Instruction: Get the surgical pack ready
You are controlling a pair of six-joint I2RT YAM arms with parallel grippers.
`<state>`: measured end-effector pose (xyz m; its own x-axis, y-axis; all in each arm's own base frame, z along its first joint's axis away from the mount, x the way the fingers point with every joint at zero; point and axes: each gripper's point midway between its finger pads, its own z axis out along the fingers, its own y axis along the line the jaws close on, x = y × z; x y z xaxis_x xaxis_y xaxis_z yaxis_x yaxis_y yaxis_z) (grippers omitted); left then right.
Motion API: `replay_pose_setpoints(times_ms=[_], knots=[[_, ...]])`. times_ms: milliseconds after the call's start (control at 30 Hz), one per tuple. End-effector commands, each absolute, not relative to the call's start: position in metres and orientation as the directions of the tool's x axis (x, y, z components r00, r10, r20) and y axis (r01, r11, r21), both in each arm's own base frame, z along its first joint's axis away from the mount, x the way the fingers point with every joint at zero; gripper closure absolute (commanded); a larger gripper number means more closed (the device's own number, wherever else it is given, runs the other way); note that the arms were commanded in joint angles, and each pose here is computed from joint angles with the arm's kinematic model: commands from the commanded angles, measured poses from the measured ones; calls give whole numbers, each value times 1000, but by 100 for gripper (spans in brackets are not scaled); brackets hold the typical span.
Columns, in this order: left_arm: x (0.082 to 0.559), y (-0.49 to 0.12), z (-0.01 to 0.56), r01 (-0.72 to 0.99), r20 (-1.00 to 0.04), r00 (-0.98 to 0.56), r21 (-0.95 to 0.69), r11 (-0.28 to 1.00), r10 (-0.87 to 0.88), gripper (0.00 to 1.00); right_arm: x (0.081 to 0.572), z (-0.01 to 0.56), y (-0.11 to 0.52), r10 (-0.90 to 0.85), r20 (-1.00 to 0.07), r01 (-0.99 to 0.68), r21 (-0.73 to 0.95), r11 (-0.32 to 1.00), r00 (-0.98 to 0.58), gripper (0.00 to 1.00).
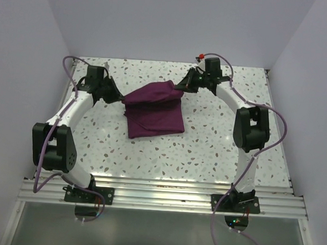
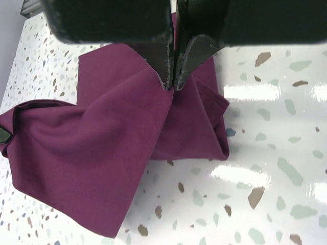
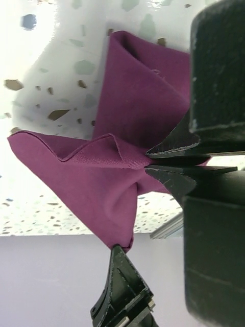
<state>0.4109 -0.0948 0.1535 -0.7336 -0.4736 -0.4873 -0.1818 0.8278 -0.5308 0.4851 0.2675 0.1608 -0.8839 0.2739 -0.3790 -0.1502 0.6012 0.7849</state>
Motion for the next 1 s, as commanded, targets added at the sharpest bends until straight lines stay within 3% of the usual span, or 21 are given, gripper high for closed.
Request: replay_pose_setpoints(times_ms=[0,700,767,833,867,900,967], knots=[[396,-93,157,-154,-509,-735,-518,841,-448,100,463,182,261,241,-409,-199,779,595,-880,100],[324,-99,93,-219,-377,-817,-498,839,-437,100,387,112,236,157,-277,-104,735,670,-948,100],[322,-101,89,-210,-366,-826,-505,837,-428,100,383,104,233,143,-267,-99,719,688,-953,97],[319,-103,84,-209,-348,-838,-508,836,-421,88,380,98,229,128,-257,-94,702,706,-958,79],[317,-102,83,-213,-342,-840,-503,837,-420,72,383,102,229,122,-272,-106,692,714,-955,71],[314,-102,82,-217,-339,-843,-497,840,-418,65,386,103,225,123,-287,-109,672,733,-950,58],[313,-97,89,-212,-368,-830,-487,848,-418,48,400,119,226,124,-360,-157,657,738,-925,48]])
